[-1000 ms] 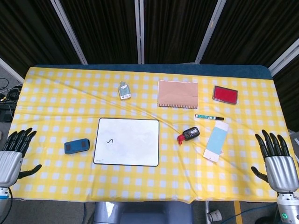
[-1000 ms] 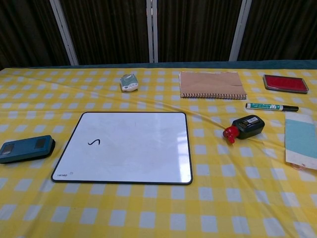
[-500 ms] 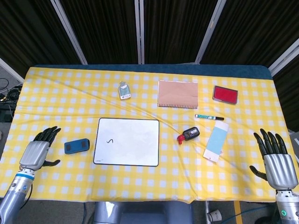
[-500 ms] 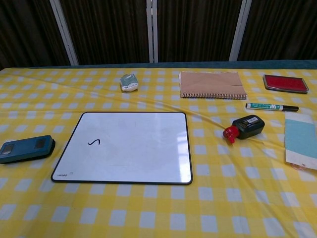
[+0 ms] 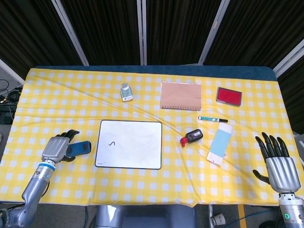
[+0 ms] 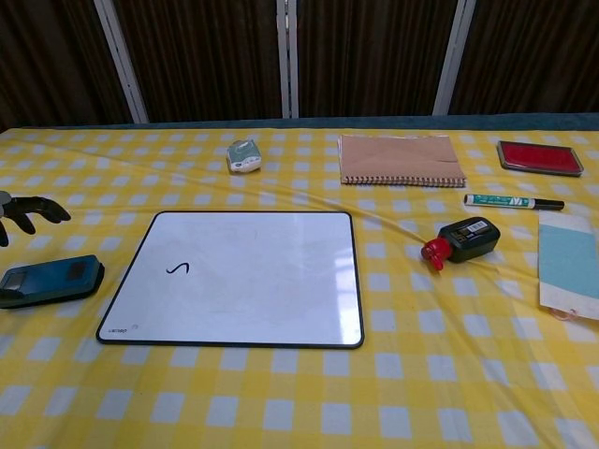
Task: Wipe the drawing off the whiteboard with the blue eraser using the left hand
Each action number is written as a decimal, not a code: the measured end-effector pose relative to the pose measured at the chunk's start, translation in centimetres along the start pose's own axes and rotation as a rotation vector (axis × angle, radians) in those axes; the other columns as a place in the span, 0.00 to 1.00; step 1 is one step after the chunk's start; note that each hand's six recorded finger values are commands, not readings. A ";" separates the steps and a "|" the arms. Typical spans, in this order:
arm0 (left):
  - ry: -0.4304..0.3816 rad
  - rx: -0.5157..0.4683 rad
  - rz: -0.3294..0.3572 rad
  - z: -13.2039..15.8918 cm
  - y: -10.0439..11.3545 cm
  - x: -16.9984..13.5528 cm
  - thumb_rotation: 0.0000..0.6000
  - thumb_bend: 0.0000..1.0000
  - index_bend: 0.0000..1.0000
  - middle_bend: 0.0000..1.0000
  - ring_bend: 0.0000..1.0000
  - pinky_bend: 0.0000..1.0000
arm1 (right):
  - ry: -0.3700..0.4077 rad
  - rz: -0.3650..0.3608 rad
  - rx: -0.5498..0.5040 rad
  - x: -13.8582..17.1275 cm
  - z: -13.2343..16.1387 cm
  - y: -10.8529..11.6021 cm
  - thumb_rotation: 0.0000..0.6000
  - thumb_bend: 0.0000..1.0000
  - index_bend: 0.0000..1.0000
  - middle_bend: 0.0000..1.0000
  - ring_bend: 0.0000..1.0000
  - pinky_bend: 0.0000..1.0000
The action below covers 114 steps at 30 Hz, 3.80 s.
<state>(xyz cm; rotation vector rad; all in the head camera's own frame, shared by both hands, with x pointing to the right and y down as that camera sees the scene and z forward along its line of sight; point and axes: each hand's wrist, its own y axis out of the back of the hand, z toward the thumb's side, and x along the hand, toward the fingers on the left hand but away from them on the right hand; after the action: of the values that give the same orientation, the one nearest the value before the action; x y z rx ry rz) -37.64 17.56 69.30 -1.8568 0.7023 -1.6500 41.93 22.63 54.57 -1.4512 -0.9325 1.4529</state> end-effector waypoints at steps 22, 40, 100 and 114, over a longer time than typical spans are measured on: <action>-0.028 0.013 0.047 1.5 -0.4 2.0 1.00 0.26 0.52 0.41 0.45 0.56 | -0.018 0.016 0.005 -0.1 -0.5 -0.3 1.00 0.00 0.00 0.00 0.00 0.00; -0.297 0.142 0.030 11.3 2.2 7.1 1.00 0.31 0.54 0.43 0.46 0.57 | -0.063 0.037 0.044 -1.2 -1.3 -1.4 1.00 0.00 0.00 0.00 0.00 0.00; -0.516 0.187 -0.107 17.5 -1.9 6.2 1.00 0.31 0.59 0.46 0.49 0.59 | -0.129 0.068 0.056 -1.2 -2.7 -1.9 1.00 0.00 0.00 0.00 0.00 0.00; -0.355 0.145 -0.075 13.0 0.3 9.5 1.00 0.31 0.59 0.46 0.49 0.59 | -0.132 0.072 0.058 -1.2 -2.8 -1.9 1.00 0.00 0.00 0.00 0.00 0.00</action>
<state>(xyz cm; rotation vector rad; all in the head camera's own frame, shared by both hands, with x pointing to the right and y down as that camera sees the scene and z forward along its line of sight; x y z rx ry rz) -23.69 11.52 74.60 -2.0163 0.3579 -1.3238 44.79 21.99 56.67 -1.3719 -0.9184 1.6318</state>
